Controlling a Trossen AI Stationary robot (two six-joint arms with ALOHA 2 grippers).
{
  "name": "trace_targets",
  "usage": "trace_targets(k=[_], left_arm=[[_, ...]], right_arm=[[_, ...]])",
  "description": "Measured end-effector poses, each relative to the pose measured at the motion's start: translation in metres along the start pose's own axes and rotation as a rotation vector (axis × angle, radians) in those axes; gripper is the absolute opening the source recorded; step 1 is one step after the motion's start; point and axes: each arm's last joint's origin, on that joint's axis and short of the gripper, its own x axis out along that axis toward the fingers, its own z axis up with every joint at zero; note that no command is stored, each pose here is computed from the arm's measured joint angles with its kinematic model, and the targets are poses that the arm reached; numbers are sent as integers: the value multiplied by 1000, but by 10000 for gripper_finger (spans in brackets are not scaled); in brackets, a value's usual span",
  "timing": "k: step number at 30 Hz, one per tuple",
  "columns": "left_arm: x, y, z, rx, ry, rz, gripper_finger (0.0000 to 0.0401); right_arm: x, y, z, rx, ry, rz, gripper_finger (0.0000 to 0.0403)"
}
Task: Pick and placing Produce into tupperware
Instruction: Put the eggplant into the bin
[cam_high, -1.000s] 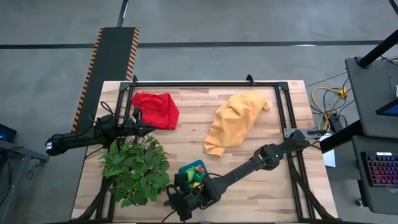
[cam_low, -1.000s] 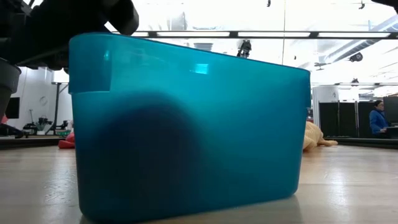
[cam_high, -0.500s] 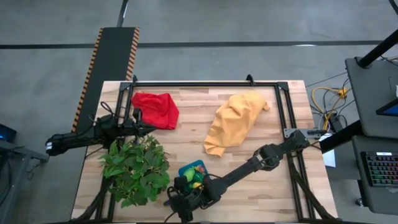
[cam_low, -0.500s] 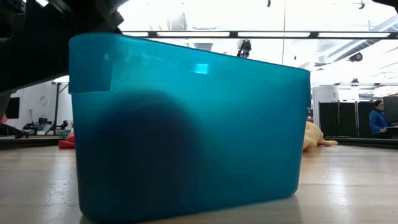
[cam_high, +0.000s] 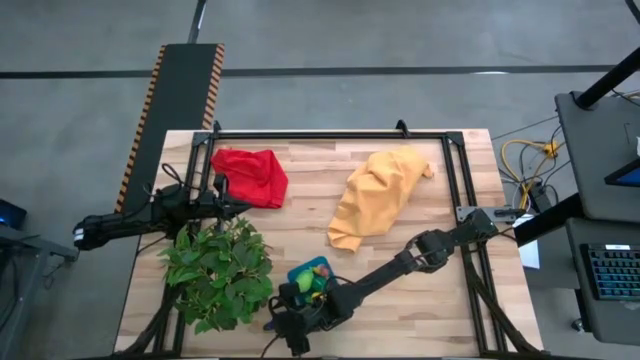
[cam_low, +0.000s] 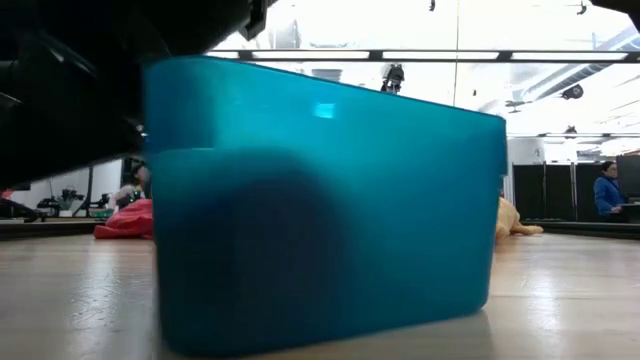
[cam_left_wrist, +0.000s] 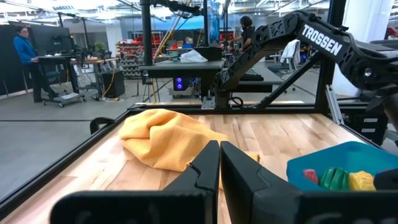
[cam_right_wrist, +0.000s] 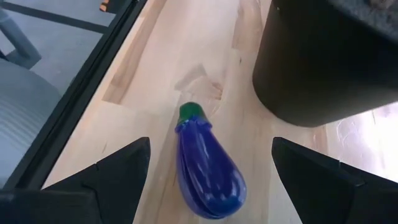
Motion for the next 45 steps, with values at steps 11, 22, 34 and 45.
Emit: trace_targets(k=[11,22,34,45], left_arm=[[0,0,0,0,0,0,0],[0,0,0,0,0,0,0],[0,0,0,0,0,0,0],[0,0,0,0,0,0,0]], right_arm=[[2,1,-5,7,10,28,329],[2,2,-7,54,22,66,329],[2,3,-7,62,23,67,317],[2,3,-7,67,24,67,220]])
